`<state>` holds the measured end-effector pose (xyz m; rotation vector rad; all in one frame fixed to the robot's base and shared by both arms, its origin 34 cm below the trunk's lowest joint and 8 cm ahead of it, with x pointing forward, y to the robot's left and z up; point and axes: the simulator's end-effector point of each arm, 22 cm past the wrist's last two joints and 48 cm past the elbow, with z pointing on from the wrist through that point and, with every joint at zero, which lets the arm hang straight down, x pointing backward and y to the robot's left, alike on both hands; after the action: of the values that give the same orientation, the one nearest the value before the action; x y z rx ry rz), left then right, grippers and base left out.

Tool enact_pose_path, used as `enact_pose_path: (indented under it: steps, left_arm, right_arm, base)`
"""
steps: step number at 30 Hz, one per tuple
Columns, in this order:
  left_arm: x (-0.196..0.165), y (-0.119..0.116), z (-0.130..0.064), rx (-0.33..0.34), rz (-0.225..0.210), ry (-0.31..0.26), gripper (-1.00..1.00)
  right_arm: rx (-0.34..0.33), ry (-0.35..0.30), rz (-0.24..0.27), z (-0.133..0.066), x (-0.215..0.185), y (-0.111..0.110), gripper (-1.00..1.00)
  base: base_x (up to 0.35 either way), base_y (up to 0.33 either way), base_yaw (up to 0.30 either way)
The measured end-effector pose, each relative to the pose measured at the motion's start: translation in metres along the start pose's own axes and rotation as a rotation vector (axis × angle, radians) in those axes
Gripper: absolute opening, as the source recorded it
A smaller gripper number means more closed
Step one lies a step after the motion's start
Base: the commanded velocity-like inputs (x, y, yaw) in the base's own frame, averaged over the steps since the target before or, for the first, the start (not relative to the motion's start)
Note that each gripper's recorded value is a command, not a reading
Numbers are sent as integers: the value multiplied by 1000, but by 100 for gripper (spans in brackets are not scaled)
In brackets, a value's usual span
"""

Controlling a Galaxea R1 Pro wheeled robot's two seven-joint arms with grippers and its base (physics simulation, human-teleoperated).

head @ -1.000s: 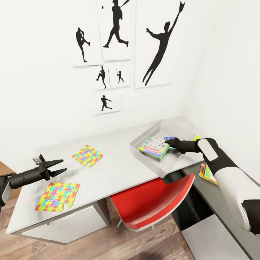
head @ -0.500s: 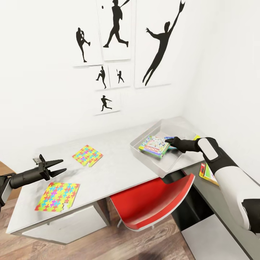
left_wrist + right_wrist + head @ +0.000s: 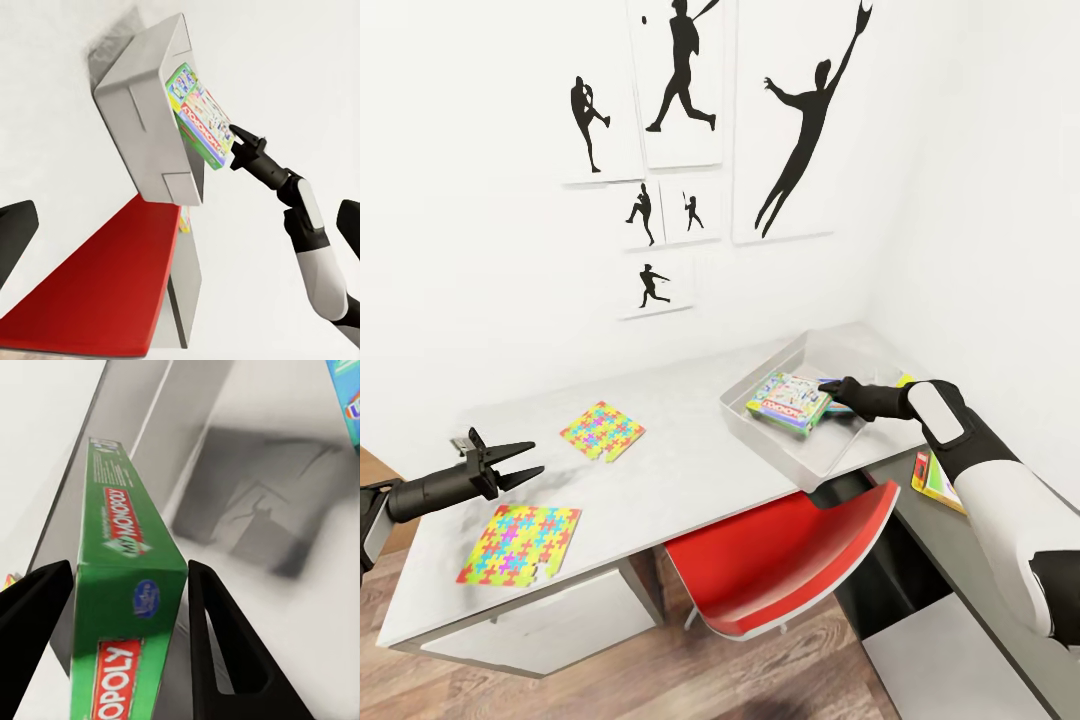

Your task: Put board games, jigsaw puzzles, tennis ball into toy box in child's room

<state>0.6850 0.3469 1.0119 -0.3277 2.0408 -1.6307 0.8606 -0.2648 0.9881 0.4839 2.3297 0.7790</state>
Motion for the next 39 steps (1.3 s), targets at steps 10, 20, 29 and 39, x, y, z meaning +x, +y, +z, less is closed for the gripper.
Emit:
enact_pose_path:
  steps: [10, 20, 29, 39]
  left_arm:
    - [0, 0, 0, 0, 0, 0, 100]
    - [0, 0, 0, 0, 0, 0, 100]
    - [0, 0, 0, 0, 0, 0, 100]
    - [0, 0, 0, 0, 0, 0, 100]
  right_arm:
    - [2, -1, -1, 0, 0, 0, -100]
    - [38, 0, -36, 0, 0, -8, -100]
    - [45, -2, -44, 0, -1, -10, 100]
    - [46, -3, -44, -1, -2, -10, 100]
  base:
    - [0, 0, 0]
    - [0, 0, 0]
    - [0, 0, 0]
    - [0, 0, 0]
